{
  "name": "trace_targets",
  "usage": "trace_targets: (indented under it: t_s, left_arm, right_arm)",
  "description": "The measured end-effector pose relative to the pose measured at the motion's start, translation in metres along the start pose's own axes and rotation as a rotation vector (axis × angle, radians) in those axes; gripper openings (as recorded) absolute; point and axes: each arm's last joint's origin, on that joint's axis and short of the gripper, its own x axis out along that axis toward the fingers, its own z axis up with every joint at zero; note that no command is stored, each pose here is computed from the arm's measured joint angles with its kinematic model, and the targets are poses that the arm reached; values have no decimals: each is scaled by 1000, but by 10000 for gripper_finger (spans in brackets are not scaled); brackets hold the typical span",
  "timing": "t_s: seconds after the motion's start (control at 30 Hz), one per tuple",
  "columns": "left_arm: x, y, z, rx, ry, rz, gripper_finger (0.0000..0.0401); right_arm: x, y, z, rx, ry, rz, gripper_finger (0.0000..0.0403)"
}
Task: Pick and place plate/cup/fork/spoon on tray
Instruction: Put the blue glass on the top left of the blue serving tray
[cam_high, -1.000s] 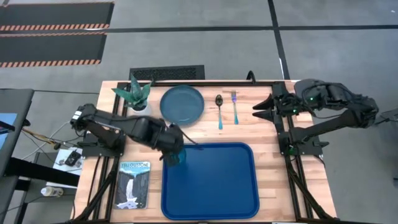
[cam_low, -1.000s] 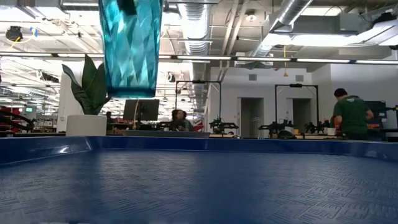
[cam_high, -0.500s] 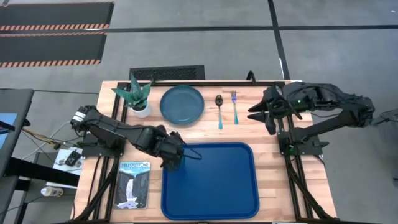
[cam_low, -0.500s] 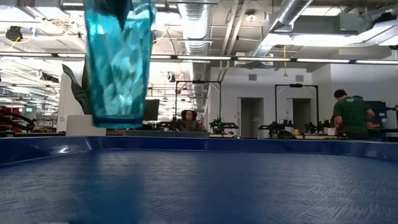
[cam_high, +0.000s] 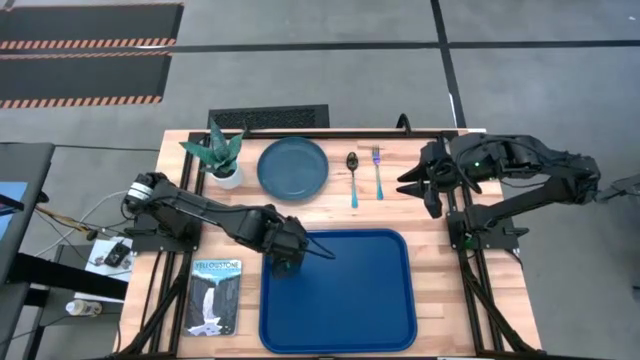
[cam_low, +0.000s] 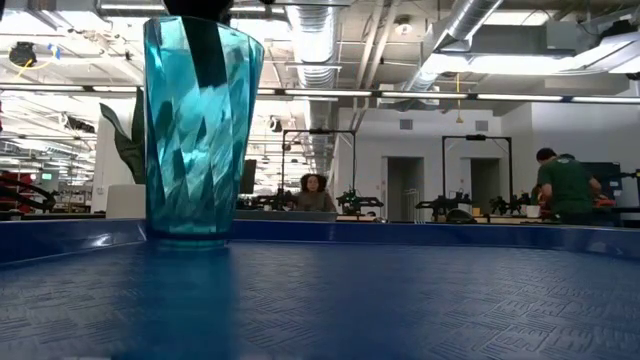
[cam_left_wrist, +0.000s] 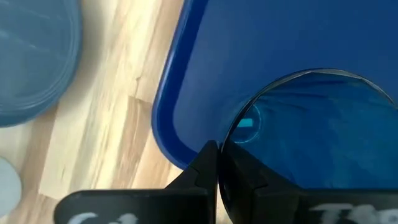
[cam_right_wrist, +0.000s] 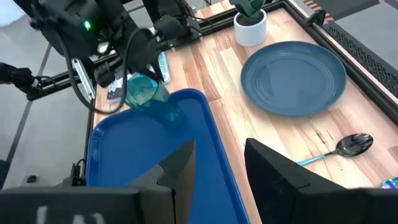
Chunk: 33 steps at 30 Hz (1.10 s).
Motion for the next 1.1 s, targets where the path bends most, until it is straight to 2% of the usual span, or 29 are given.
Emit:
trace_targets:
  t_s: [0.73, 1.1]
  left_arm:
    - [3, 9, 4, 17, 43, 5, 0]
    - [5, 21, 9, 20, 41, 63, 0]
  right_arm:
    - [0, 0, 0, -17, 6, -2, 161]
    - [0, 0, -1, -19, 6, -2, 161]
